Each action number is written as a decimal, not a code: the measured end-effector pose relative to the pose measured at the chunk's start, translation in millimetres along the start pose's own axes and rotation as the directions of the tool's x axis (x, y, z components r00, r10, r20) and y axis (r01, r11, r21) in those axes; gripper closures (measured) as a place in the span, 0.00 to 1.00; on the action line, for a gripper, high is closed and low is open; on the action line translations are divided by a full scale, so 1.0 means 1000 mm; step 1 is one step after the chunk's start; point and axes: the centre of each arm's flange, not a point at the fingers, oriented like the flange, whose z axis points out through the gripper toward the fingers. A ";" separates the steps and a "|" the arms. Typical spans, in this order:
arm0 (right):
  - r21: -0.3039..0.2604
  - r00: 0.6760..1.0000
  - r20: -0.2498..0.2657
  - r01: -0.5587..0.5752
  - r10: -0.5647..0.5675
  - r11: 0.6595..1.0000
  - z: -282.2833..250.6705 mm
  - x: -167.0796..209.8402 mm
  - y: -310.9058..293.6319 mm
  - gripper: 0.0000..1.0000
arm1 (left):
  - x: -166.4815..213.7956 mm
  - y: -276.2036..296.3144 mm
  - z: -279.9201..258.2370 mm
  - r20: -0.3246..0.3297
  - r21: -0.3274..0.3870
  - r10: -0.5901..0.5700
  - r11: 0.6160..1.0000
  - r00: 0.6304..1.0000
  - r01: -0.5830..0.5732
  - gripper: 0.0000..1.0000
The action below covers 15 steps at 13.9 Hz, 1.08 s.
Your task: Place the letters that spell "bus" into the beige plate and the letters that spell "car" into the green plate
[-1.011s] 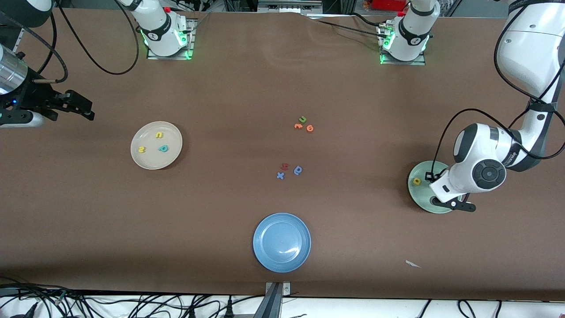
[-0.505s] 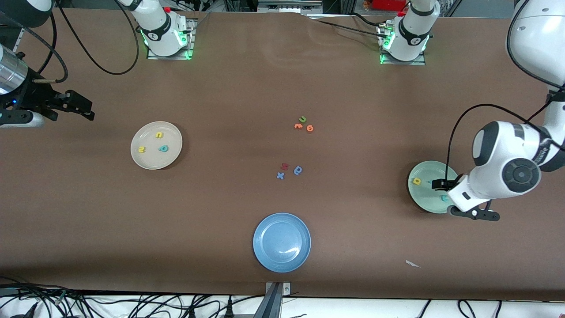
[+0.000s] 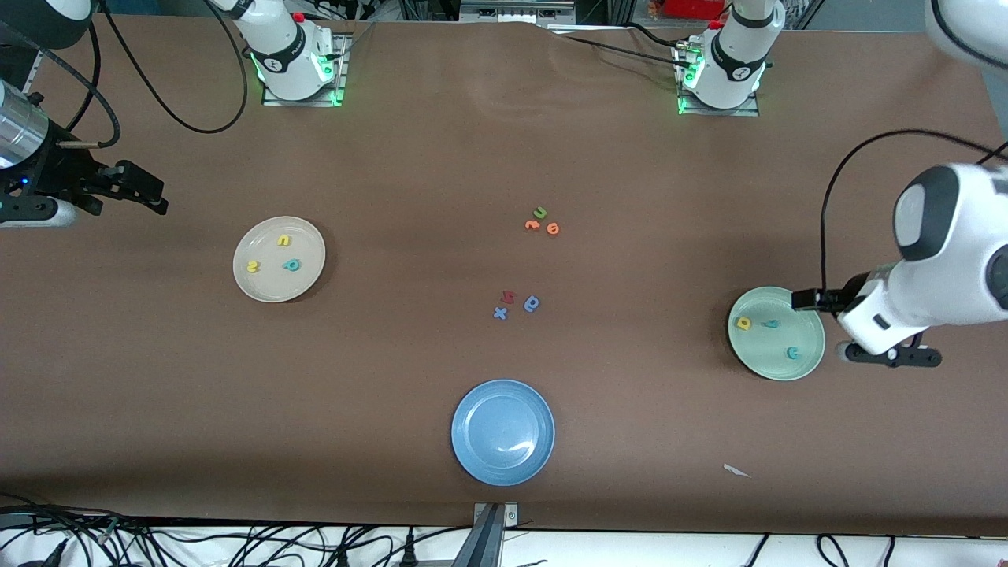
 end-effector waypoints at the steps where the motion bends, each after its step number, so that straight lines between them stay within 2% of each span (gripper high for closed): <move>1: 0.000 1.000 0.000 0.000 0.000 1.000 0.000 0.000 0.000 0.00 | -0.016 0.002 -0.022 0.002 -0.011 -0.007 1.000 1.000 0.007 0.00; 3: 0.000 1.000 -0.001 0.000 0.000 1.000 0.000 0.000 0.000 0.00 | -0.046 0.003 -0.063 -0.013 -0.017 -0.006 1.000 1.000 0.005 0.00; 7: 0.000 1.000 -0.002 -0.001 0.001 1.000 0.000 0.000 0.000 0.00 | -0.091 0.002 -0.117 -0.086 0.000 -0.009 1.000 0.996 0.009 0.00; 12: -0.001 1.000 -0.002 0.000 0.000 1.000 0.000 0.000 0.000 0.00 | -0.113 0.006 -0.138 -0.129 0.005 0.008 1.000 0.992 -0.007 0.00; 15: -0.001 1.000 -0.002 0.000 0.000 1.000 0.000 0.000 0.000 0.00 | -0.113 0.007 -0.132 -0.116 0.004 0.009 1.000 0.993 -0.009 0.00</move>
